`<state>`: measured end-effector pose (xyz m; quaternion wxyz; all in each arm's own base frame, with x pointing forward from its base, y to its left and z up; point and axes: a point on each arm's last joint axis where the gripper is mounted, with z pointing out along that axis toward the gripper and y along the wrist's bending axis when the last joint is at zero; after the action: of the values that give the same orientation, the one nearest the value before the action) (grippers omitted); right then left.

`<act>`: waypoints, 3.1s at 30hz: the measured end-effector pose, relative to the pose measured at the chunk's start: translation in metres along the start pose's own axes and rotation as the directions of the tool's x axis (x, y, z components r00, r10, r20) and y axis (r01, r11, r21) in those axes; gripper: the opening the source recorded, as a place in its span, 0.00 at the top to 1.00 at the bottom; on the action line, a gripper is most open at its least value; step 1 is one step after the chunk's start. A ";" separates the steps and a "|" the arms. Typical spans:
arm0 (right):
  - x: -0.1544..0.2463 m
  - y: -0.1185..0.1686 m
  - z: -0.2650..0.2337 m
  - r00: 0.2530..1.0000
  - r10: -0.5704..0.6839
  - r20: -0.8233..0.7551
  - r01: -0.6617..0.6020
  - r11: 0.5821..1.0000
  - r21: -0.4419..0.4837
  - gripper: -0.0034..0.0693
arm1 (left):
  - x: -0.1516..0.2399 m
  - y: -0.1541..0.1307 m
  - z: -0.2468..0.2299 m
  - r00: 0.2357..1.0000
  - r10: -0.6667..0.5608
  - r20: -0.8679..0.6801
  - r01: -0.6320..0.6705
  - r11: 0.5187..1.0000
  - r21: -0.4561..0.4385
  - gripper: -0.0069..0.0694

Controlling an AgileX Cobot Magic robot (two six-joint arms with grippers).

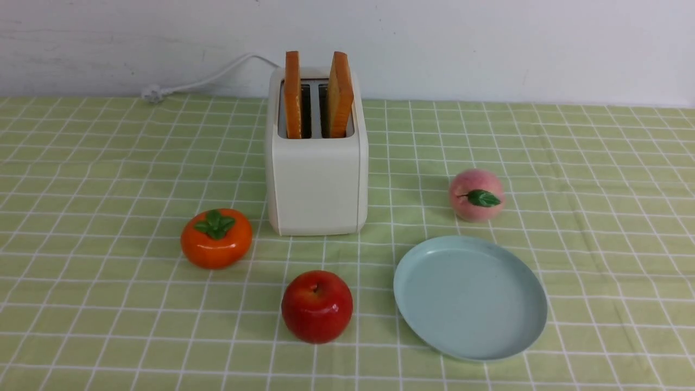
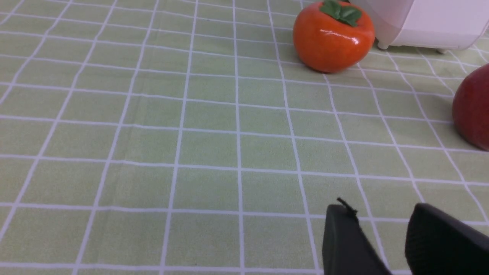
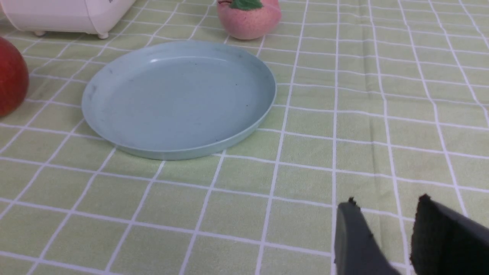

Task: Take toasted bread from bread machine on green coffee tablecloth place on plate.
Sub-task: 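Reach for a toast slice standing in the toaster with the left gripper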

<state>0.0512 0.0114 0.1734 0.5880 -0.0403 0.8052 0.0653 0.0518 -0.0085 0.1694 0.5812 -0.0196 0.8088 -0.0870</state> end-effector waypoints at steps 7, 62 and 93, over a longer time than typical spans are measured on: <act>0.000 0.000 0.000 1.000 0.000 0.000 0.000 1.000 0.000 0.62 | 0.000 0.000 0.000 1.000 0.000 0.000 0.000 1.000 0.000 0.60; -0.081 0.021 -0.017 0.894 0.444 0.062 -0.417 0.875 -0.245 0.87 | -0.120 -0.024 -0.026 0.861 -0.384 0.334 0.311 0.917 0.252 0.93; -0.113 0.031 -0.012 0.995 0.035 0.090 -0.006 0.951 -0.309 0.95 | -0.183 -0.123 0.157 0.993 0.103 -0.062 -0.078 0.944 0.320 0.93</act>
<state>0.0697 0.0391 0.2868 0.6113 -0.1200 0.7568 0.1980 0.2507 -0.1238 0.3119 0.5484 0.1147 0.8063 -0.1897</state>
